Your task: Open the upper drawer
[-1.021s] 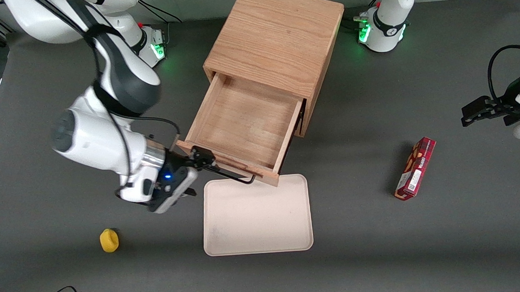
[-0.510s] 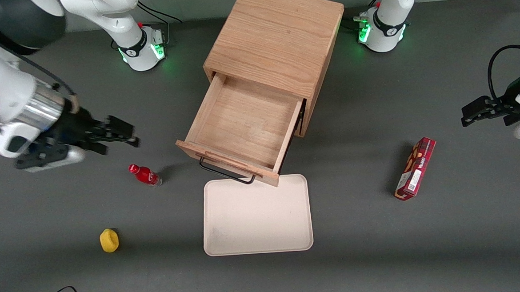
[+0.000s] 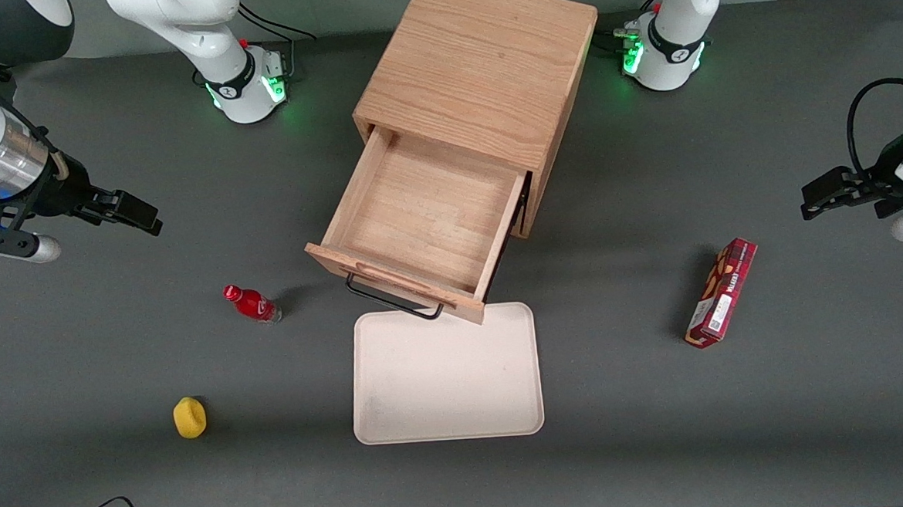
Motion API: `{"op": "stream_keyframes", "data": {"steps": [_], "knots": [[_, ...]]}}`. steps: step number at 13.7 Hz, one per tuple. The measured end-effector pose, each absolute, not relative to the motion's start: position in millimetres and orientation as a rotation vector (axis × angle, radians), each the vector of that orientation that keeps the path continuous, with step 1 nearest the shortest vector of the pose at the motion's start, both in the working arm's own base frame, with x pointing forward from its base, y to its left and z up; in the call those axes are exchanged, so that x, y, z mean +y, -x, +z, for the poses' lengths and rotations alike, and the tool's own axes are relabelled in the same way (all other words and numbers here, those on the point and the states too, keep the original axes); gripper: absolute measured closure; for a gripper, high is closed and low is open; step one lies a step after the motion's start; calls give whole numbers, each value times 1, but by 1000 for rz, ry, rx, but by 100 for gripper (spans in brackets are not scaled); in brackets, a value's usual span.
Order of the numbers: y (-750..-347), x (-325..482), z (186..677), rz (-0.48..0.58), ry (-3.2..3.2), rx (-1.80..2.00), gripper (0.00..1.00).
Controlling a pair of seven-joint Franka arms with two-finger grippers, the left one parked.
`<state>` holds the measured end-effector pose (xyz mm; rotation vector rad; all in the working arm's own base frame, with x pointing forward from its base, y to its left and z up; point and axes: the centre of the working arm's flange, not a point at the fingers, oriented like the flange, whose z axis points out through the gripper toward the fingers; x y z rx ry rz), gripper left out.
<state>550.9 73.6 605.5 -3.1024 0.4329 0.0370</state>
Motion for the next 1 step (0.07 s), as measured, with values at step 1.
{"op": "stream_keyframes", "data": {"steps": [1], "knots": [[-549,74,608,29,3103,433,0]]}}
